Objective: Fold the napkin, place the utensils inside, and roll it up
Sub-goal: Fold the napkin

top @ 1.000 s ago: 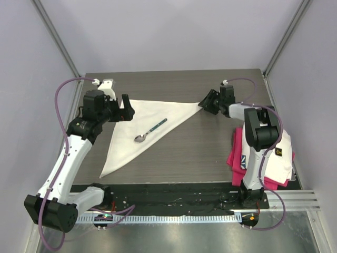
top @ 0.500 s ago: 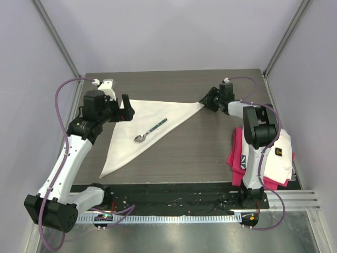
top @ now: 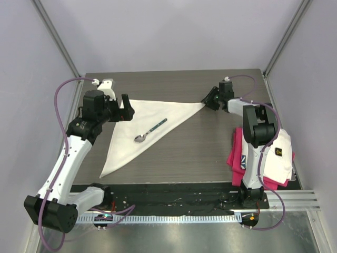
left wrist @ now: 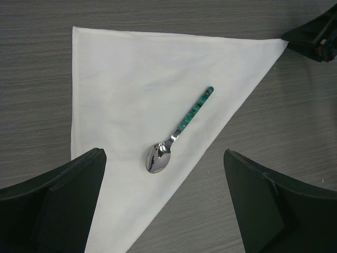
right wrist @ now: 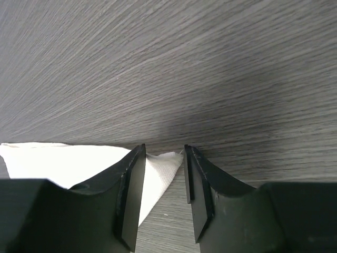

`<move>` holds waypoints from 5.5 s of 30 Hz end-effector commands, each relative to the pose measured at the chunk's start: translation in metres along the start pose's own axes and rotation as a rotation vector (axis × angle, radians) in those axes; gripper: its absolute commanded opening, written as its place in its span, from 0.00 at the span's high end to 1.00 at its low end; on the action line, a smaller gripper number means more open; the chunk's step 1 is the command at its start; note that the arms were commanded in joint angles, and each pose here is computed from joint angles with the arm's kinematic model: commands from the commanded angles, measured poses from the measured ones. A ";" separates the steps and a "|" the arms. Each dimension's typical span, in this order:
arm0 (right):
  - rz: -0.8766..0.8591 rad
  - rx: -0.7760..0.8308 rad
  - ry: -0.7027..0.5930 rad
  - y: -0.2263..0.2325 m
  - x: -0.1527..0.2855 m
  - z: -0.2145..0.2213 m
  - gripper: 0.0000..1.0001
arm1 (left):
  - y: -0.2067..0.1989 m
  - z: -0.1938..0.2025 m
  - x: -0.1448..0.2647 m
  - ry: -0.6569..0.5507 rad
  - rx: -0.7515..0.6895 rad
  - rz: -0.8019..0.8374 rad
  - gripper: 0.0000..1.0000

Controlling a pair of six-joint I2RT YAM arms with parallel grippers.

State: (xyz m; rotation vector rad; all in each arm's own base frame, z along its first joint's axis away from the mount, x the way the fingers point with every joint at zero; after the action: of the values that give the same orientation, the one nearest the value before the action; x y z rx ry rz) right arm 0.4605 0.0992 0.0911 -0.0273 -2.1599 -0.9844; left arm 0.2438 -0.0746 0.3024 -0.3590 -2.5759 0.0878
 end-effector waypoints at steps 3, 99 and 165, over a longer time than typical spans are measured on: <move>0.137 0.014 0.081 -0.032 -0.006 0.019 0.65 | -0.002 -0.010 0.007 -0.081 -0.018 0.008 0.00; -0.527 0.155 0.400 0.106 0.072 0.179 0.99 | -0.004 -0.015 0.018 -0.127 -0.008 0.017 0.00; -0.758 0.173 0.349 0.088 0.138 0.124 0.47 | 0.017 0.212 -0.010 0.210 0.731 -0.330 0.29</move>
State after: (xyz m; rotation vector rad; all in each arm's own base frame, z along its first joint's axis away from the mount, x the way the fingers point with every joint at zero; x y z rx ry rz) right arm 0.3097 0.2023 0.1701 0.9436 -1.9024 -1.0734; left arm 0.1426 -0.0580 0.1166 0.2956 -2.1629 0.7441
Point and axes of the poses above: each gripper's point midway between its finger pads, its own x axis back along the fingers, its own y axis along the line the jaws close on, z = x × y, the point moved 9 cm from there along x, back along the fingers, and after that the axes turned 7 degrees about -x, right-handed, at the moved point
